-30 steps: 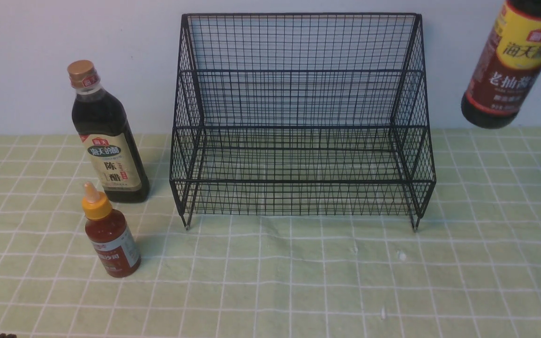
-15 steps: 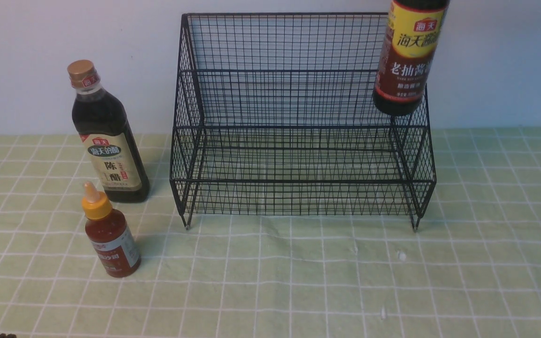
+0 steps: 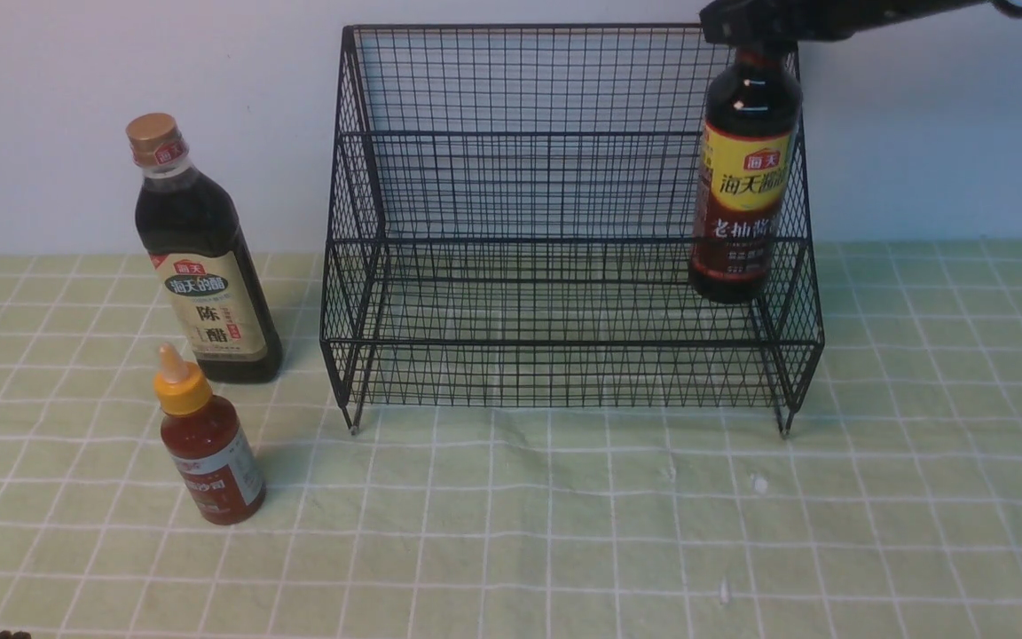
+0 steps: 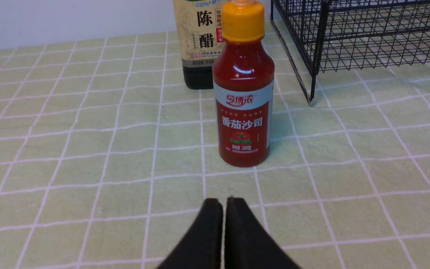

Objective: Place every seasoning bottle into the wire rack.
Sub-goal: Use the right arm to put the condiment bottle back on the shelf

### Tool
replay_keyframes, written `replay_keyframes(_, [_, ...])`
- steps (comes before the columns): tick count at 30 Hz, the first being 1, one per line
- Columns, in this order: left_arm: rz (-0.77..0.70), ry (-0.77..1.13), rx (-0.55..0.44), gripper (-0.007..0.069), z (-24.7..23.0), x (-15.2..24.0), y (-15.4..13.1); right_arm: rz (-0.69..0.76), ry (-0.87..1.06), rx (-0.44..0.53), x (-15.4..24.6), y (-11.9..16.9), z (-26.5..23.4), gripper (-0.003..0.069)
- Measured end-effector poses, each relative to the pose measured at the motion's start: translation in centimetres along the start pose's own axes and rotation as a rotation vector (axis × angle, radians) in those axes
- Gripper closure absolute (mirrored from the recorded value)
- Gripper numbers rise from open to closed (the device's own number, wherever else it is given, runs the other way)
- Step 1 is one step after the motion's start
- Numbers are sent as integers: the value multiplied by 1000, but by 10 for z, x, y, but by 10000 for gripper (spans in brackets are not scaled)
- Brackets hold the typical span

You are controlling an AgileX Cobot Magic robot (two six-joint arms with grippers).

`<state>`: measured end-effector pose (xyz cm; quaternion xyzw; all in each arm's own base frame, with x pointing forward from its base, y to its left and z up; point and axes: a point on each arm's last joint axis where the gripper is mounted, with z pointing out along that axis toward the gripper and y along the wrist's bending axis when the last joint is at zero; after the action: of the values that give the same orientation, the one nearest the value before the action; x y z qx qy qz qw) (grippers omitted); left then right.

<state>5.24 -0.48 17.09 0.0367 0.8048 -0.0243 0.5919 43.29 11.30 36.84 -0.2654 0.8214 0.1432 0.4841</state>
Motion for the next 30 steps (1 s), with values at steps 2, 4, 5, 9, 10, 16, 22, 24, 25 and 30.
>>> replay_keyframes(2, [0,0,0,631,0,0,0,12,31,-9,4,0,2,392])
replay_keyframes(4, [0,0,0,631,0,0,0,24,62,-18,7,1,2,392])
replay_keyframes(5, [0,0,0,631,0,0,0,23,72,-21,8,1,3,392])
replay_keyframes(9, [0,0,0,631,0,0,0,67,172,-37,23,0,14,392])
replay_keyframes(10, [0,0,0,631,0,0,0,69,172,-36,23,0,14,392])
replay_keyframes(16, [0,1,0,631,0,0,0,76,185,-14,23,-2,13,384])
replay_keyframes(22, [0,1,0,631,0,0,0,101,171,-13,19,-1,10,239])
replay_keyframes(24, [0,1,0,631,0,0,0,107,162,-11,16,-1,5,201])
replay_keyframes(25, [0,1,0,631,0,0,0,110,156,-7,14,0,2,188])
replay_keyframes(30, [0,1,0,631,0,0,0,104,103,34,-5,5,-29,170])
